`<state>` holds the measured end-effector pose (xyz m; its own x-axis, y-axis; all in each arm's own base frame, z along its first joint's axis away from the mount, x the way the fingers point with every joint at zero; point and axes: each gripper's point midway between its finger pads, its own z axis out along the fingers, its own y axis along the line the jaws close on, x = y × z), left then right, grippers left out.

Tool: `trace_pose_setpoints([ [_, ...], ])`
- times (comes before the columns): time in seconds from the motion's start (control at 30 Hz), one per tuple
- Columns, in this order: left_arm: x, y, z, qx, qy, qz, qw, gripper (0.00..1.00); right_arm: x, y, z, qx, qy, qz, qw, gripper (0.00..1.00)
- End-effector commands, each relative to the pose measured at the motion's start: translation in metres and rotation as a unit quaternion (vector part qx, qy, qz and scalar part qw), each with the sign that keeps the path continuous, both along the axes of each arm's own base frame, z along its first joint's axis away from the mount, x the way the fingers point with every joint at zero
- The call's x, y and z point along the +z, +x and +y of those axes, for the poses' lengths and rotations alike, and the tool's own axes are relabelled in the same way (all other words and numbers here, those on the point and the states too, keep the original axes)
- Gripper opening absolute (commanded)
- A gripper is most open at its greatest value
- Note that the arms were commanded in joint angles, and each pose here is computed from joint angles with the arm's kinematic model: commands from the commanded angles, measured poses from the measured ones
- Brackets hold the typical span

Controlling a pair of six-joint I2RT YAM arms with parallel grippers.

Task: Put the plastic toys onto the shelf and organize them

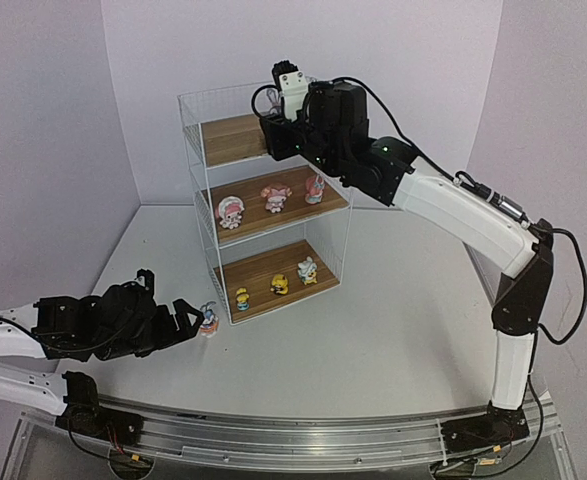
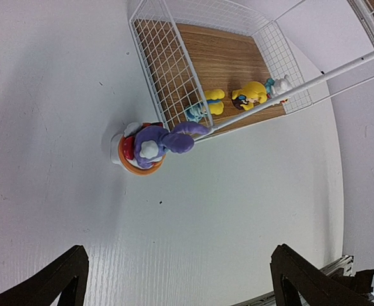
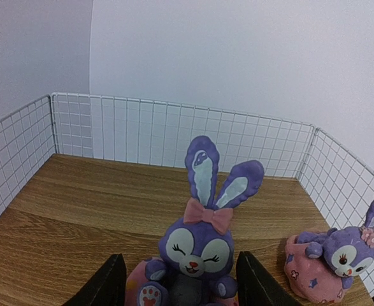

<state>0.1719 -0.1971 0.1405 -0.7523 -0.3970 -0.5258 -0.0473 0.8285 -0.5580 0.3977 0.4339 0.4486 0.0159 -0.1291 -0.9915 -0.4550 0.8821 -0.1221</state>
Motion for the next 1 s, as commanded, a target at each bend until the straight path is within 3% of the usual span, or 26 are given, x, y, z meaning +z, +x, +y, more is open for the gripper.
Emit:
trace_pose_setpoints([
  [0.0, 0.006, 0.004, 0.001, 0.01, -0.007, -0.013, 1.0, 1.0, 0.002, 0.005, 0.001, -0.004, -0.001, -0.003, 1.0, 0.59],
  [0.43, 0.005, 0.005, -0.002, 0.008, -0.007, -0.013, 1.0, 1.0, 0.015, -0.008, -0.007, 0.014, 0.006, -0.006, 1.0, 0.71],
  [0.97, 0.005, 0.007, -0.012, -0.005, -0.009, -0.019, 1.0, 1.0, 0.055, -0.063, -0.04, 0.096, 0.058, 0.001, 0.994, 0.88],
])
